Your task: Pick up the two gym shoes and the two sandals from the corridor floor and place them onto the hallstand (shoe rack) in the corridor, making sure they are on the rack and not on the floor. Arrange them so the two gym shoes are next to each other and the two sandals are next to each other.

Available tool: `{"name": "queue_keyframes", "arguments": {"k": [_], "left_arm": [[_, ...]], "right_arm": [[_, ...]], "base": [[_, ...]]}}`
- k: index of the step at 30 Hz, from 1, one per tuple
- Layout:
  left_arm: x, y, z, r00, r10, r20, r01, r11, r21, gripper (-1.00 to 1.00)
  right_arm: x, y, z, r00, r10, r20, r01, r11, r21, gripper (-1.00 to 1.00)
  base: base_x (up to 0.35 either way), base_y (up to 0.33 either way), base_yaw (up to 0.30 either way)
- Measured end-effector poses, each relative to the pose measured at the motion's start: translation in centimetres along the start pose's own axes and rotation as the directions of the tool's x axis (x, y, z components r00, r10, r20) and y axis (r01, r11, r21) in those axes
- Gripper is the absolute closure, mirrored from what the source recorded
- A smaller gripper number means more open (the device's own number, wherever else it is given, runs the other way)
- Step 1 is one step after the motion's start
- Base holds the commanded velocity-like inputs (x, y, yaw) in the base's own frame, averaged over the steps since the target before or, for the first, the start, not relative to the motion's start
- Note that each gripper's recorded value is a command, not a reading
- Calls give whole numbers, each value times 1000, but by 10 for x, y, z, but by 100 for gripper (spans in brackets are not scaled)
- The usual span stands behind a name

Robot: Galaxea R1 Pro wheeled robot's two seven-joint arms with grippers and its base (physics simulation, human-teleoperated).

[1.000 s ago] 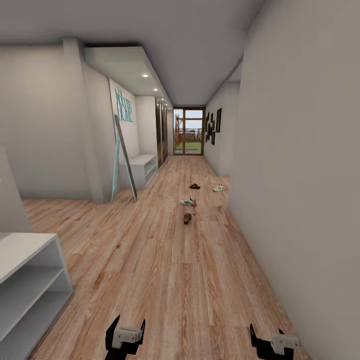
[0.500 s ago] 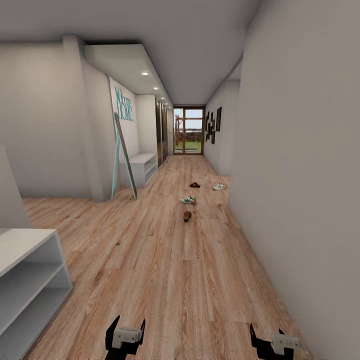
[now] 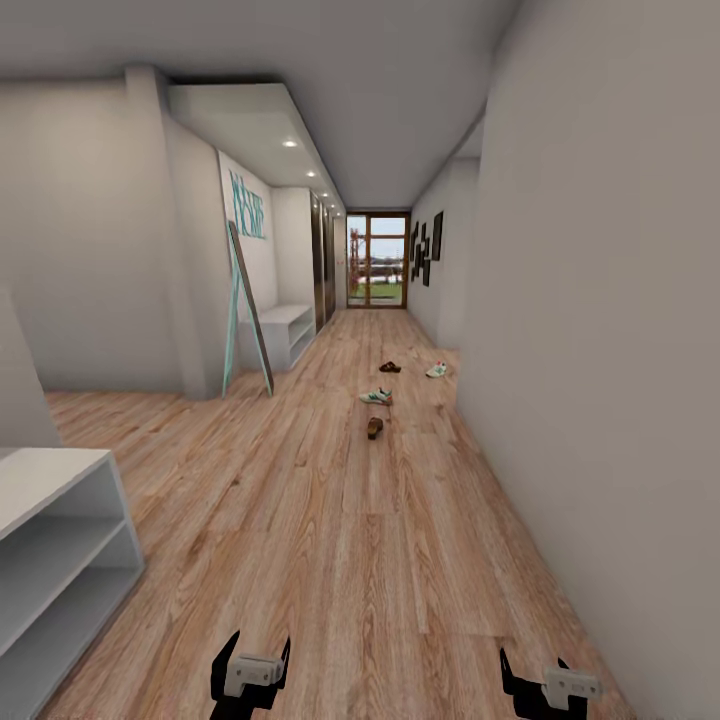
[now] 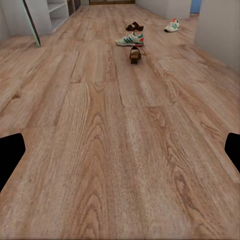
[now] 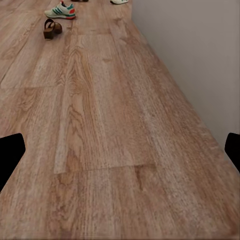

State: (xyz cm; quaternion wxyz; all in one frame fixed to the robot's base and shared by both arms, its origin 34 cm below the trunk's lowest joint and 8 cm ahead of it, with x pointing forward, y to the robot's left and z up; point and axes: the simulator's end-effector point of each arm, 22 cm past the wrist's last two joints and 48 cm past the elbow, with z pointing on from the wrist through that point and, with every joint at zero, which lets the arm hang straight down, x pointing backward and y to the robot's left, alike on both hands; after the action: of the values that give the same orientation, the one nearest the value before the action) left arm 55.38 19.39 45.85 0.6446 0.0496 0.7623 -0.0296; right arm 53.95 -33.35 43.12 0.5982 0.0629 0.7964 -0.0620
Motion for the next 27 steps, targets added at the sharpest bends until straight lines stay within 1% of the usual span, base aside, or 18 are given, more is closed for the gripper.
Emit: {"name": "queue_keyframes", "arguments": {"k": [27], "left_arm": [[62, -3, -5, 1000, 0, 1, 0, 1000, 0, -100]], "right_arm": [[62, -1, 2, 1000, 0, 1, 0, 1000, 0, -100]], "base": [[0, 0, 0]]}}
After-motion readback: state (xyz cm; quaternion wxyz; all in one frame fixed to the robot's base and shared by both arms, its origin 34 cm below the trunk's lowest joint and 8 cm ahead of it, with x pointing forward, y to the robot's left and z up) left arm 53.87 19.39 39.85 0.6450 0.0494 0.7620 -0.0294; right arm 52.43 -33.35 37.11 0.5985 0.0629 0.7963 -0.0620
